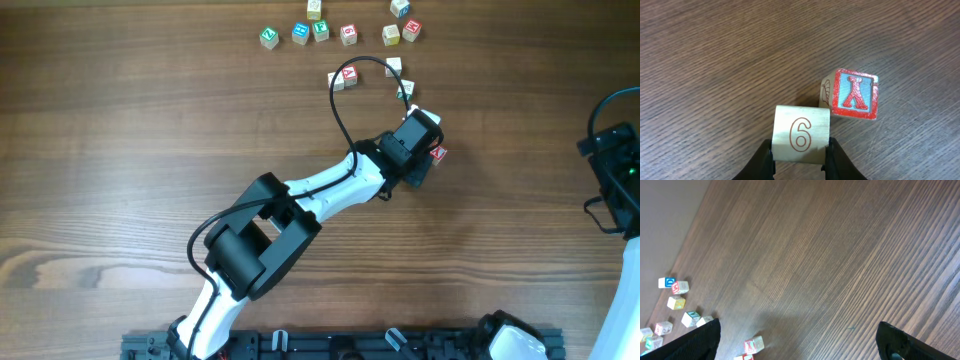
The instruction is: Form a circle
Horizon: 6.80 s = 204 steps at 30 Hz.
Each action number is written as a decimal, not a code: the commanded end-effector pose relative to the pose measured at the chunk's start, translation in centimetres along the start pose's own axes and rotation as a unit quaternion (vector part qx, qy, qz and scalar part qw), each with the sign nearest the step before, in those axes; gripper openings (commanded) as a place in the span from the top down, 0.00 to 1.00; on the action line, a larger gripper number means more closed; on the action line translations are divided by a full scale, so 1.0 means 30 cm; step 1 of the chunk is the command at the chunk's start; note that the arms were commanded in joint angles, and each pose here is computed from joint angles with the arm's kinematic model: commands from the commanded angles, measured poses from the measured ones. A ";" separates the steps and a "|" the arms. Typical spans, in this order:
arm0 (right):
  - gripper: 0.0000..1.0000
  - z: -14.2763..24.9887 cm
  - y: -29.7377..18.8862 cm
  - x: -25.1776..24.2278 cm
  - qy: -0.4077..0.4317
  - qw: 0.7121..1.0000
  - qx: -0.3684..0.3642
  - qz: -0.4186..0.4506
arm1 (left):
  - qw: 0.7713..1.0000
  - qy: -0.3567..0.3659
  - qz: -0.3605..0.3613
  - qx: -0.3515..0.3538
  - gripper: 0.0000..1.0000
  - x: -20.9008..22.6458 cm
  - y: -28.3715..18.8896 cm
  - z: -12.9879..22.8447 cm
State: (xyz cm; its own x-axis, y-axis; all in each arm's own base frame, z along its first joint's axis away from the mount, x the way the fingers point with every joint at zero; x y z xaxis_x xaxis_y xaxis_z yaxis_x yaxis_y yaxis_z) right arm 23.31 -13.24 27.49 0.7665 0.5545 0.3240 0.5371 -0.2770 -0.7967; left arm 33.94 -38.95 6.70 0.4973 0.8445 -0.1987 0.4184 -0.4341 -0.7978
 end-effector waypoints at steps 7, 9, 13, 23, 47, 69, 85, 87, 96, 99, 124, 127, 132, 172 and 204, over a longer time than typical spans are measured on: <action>0.00 0.001 0.002 -0.004 0.007 1.000 0.001 0.001 | 1.000 -0.011 0.015 0.004 0.90 -0.016 0.025 0.021; 0.00 0.001 0.002 -0.004 0.007 1.000 0.001 0.001 | 1.000 -0.011 0.016 0.002 0.90 -0.017 0.025 0.018; 0.00 0.001 0.002 -0.004 0.008 1.000 0.001 0.001 | 1.000 -0.011 0.025 -0.002 0.89 -0.026 0.025 0.012; 0.00 0.001 0.002 -0.004 0.008 1.000 0.001 0.001 | 1.000 -0.015 -0.007 0.014 0.89 0.010 0.025 0.035; 0.00 0.011 0.040 0.160 -0.089 0.981 0.044 -0.168 | 0.966 -0.095 -0.153 -0.186 0.00 0.283 -0.580 -0.339; 0.01 0.440 0.720 1.113 -0.422 0.879 0.129 -0.182 | 0.927 -0.253 -0.268 -0.070 0.00 0.768 -0.826 -0.159; 0.01 0.600 0.954 1.304 -0.412 0.870 0.035 -0.269 | 0.927 -0.253 -0.269 -0.066 0.00 0.768 -0.826 -0.153; 0.01 0.596 0.963 1.323 -0.408 0.869 0.020 -0.281 | 0.927 -0.253 -0.269 -0.066 0.00 0.768 -0.826 -0.153; 0.05 0.662 1.081 1.289 -0.409 0.870 0.024 -0.273 | 0.927 -0.253 -0.269 -0.066 0.00 0.768 -0.826 -0.153; 0.14 0.667 1.095 1.270 -0.412 0.874 0.029 -0.258 | 0.927 -0.253 -0.269 -0.066 0.00 0.768 -0.826 -0.153; 0.84 0.221 0.321 1.284 -0.438 0.868 -0.062 -0.227 | 0.927 -0.253 -0.269 -0.066 0.00 0.768 -0.826 -0.153; 0.83 0.124 0.085 1.204 -0.431 0.872 -0.088 -0.214 | 0.927 -0.253 -0.269 -0.066 0.00 0.768 -0.826 -0.153; 0.80 0.028 -0.392 0.907 -0.416 0.879 -0.105 -0.209 | 0.927 -0.253 -0.269 -0.066 0.00 0.768 -0.826 -0.153; 0.79 0.837 0.507 0.198 -0.272 0.941 0.196 -0.052 | 0.927 -0.253 -0.269 -0.066 0.00 0.768 -0.826 -0.153; 0.65 0.882 0.527 0.252 -0.265 0.930 0.229 -0.110 | 0.927 -0.253 -0.269 -0.066 0.00 0.768 -0.826 -0.153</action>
State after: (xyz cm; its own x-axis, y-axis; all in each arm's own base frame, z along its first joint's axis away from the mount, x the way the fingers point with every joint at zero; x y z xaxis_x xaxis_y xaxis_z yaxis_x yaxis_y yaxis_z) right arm 28.89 7.36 4.76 0.2989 0.9036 0.3068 0.3926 0.1766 -0.9026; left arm 38.47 -10.31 24.66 -0.2056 0.9771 -0.0553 0.6109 0.0840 -0.7872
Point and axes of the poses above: each gripper's point midway between its finger pads, its own y axis out along the fingers, its own x axis along the line the jaws close on, z = x × y, the point moved 5 cm from there along -y, back along the fingers, and after that the axes turned 4 degrees about -y, right-handed, at the moved point
